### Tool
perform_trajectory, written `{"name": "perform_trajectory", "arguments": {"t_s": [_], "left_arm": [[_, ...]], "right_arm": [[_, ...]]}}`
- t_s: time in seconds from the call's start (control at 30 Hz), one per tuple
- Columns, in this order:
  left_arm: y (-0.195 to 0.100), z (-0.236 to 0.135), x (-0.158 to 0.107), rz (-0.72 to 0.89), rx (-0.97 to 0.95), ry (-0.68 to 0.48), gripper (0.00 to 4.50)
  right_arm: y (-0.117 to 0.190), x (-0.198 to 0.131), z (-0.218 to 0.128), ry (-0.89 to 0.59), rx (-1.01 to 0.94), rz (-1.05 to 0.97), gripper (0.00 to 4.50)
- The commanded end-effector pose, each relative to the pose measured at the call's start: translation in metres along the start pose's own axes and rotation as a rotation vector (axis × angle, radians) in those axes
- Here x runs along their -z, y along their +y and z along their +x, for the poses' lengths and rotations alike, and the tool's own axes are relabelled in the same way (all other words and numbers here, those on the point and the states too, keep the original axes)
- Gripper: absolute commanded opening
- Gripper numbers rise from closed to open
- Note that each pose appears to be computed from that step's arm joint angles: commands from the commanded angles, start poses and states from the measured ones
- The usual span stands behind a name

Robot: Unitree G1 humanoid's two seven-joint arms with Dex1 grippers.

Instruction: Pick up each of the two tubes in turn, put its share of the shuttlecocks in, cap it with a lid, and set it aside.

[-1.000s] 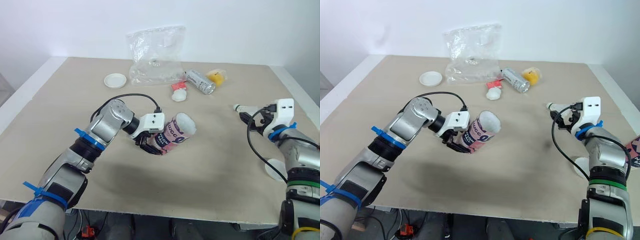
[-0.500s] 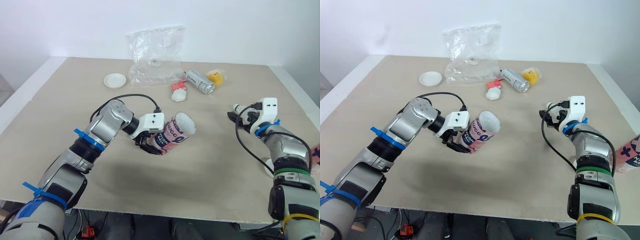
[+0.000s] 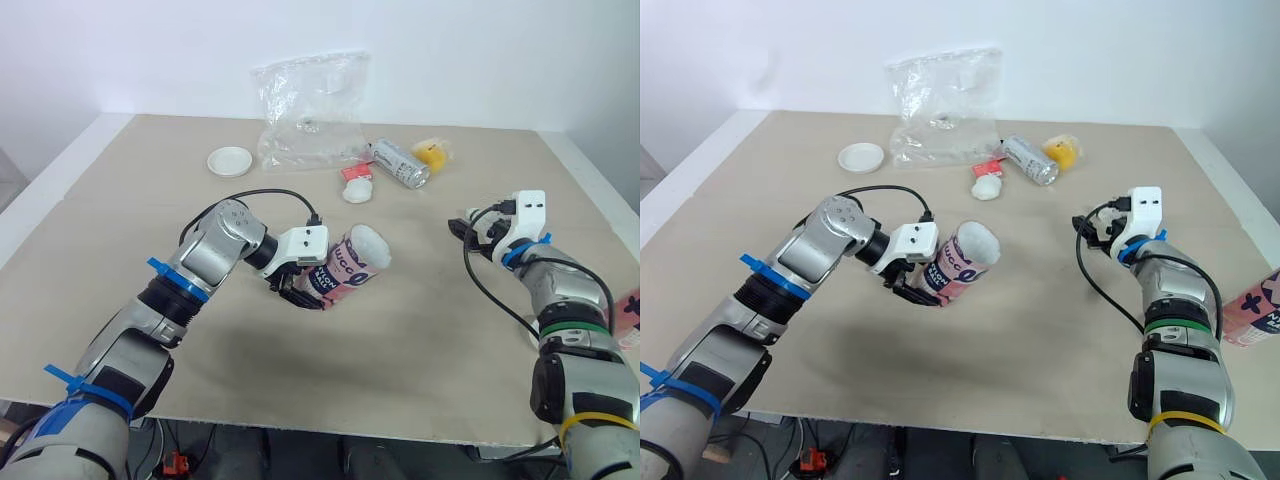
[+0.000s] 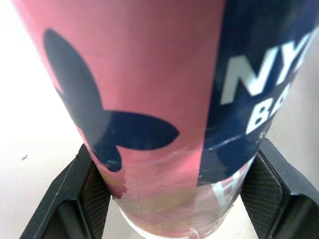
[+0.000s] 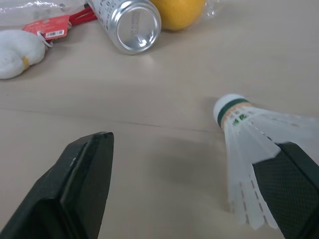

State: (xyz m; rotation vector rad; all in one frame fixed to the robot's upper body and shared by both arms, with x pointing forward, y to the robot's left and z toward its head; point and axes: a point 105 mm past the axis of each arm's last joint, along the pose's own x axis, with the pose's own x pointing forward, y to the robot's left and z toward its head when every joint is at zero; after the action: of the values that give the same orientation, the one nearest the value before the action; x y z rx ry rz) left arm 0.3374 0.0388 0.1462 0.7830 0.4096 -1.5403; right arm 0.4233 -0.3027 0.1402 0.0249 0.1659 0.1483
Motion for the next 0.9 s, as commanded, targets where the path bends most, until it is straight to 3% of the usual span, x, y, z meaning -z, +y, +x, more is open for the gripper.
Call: {"name": "perform_trajectory", "arguments": {"t_s": [0.03,0.13,0.27,0.73,0.9], "left_arm": [[0.001,-0.002,0.001,0.000,-0.014,0.007,3.23],[0.001,-0.002,0.001,0.000,-0.015,0.007,3.23],[0.002,-0.001,0.000,0.002,-0.014,0.005,3.23],[0.002,-0.001,0.000,0.006,-0.014,0.003,3.23],[0.004,0.001,-0.001,0.017,-0.011,0.002,3.23]], "right_arm": [[-0.002,-0.023,0.001,-0.067,0.011,0.002,2.88],[-0.003,-0.021,0.002,-0.060,0.021,0.006,1.55],[-0.004,-0.021,0.002,-0.059,0.034,0.015,0.16],[0.005,-0.033,-0.002,-0.095,-0.039,-0.054,0.16],[0.018,-0.052,-0.030,-0.160,-0.116,-0.197,0.16]]}}
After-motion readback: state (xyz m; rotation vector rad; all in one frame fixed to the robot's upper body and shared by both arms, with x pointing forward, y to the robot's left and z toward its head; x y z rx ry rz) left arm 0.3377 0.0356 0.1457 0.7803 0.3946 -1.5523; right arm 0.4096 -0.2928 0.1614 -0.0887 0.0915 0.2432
